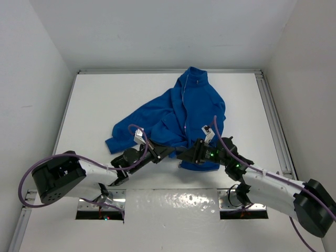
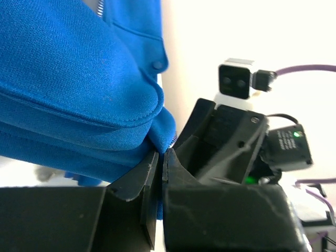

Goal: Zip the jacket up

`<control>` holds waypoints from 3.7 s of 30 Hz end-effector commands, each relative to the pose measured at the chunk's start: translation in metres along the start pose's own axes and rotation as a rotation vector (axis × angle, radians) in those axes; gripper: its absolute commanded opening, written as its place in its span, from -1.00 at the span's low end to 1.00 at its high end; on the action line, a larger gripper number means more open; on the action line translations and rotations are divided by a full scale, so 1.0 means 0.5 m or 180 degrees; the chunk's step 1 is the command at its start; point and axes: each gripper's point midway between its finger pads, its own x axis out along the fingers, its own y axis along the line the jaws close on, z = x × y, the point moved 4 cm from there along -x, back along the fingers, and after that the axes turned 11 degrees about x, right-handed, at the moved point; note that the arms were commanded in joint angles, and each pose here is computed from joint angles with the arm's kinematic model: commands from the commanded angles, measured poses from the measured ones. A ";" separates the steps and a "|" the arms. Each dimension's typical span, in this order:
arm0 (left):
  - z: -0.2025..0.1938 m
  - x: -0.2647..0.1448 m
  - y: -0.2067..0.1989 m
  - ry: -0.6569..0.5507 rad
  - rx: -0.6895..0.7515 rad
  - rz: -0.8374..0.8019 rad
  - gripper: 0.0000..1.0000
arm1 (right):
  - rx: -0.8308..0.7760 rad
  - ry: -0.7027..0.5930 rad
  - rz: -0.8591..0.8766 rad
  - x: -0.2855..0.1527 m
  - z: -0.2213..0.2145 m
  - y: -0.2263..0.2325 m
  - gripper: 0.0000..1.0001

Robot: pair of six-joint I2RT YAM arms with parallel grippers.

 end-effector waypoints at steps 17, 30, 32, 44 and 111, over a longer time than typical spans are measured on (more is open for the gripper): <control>0.003 -0.014 -0.075 0.0113 -0.0258 -0.0639 -1.00 | -0.0251 0.0034 0.0466 0.024 0.010 0.072 -0.37; -0.013 -0.022 -0.087 0.0299 -0.0196 -0.0764 -0.50 | -0.0336 -0.0274 0.0349 0.019 0.026 0.048 -1.00; -0.015 -0.024 -0.088 0.0326 -0.0203 -0.0791 -0.35 | -0.0359 -0.0277 0.0327 0.017 0.026 0.047 -1.00; -0.030 -0.050 -0.062 0.0428 -0.0166 -0.0720 -0.42 | -0.0530 -0.0123 0.0194 0.006 0.018 0.046 -1.00; 0.102 -0.078 -0.053 -0.1292 0.1417 -0.0140 -1.00 | -0.0946 -0.0391 0.0059 0.040 0.121 0.191 -0.81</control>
